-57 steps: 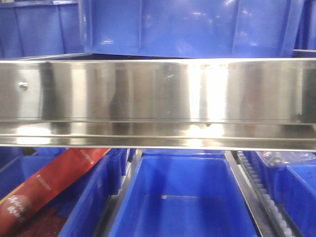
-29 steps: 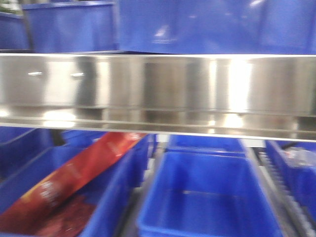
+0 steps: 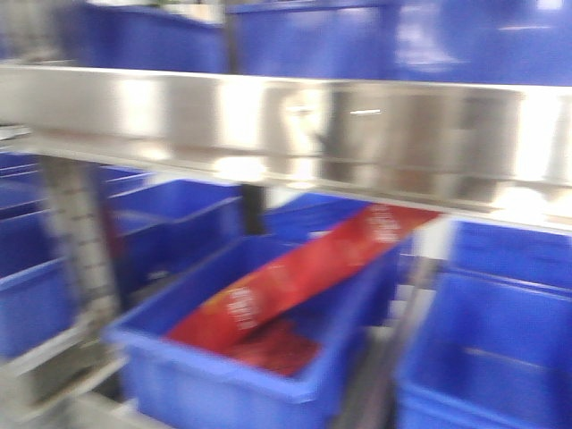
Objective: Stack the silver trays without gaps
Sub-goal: 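Hold the tray with both grippers while the base turns away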
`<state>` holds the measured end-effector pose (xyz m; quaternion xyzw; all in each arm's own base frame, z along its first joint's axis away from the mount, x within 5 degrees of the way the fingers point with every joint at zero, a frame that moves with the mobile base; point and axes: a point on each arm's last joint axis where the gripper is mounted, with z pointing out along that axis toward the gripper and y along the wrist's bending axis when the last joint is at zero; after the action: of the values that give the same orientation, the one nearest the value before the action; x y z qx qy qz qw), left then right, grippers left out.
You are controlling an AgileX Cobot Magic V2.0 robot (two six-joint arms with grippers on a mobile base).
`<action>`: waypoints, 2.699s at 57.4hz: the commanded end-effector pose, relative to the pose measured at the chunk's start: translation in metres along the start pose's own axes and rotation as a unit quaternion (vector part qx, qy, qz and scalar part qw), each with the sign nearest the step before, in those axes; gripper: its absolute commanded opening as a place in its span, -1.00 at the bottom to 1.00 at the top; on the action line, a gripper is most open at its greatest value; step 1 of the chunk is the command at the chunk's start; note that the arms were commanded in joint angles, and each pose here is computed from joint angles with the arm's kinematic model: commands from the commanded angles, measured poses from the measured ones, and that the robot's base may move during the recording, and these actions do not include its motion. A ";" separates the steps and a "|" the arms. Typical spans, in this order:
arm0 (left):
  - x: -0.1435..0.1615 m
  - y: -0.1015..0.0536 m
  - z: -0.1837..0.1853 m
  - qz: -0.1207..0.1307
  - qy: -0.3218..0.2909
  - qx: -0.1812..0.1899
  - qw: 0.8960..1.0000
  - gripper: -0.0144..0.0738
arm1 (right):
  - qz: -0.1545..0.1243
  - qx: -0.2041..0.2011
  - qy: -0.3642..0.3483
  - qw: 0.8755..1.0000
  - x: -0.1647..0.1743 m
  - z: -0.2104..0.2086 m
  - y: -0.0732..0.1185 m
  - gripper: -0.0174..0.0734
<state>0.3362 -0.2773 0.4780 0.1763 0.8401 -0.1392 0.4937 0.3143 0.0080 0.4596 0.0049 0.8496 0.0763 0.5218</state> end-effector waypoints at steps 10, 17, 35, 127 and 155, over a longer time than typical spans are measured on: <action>-0.009 -0.002 -0.014 0.001 -0.030 0.013 0.999 -0.72 | -0.008 -0.003 -0.042 0.999 -0.010 -0.010 0.003 -0.79; -0.009 -0.002 -0.014 0.001 -0.030 0.013 0.999 -0.72 | -0.008 -0.003 -0.042 0.999 -0.010 -0.010 0.003 -0.79; -0.009 -0.002 -0.014 0.001 -0.030 0.013 0.999 -0.72 | -0.008 -0.003 -0.042 0.999 -0.010 -0.010 0.003 -0.79; -0.009 -0.002 -0.014 0.001 -0.030 0.013 0.999 -0.72 | -0.008 -0.003 -0.042 0.999 -0.010 -0.010 0.003 -0.79; -0.009 -0.002 -0.014 0.001 -0.030 0.013 0.999 -0.72 | -0.008 -0.003 -0.042 0.999 -0.010 -0.010 0.003 -0.79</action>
<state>0.3360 -0.2769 0.4787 0.1759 0.8395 -0.1389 0.4949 0.3146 0.0079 0.4600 0.0053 0.8480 0.0761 0.5244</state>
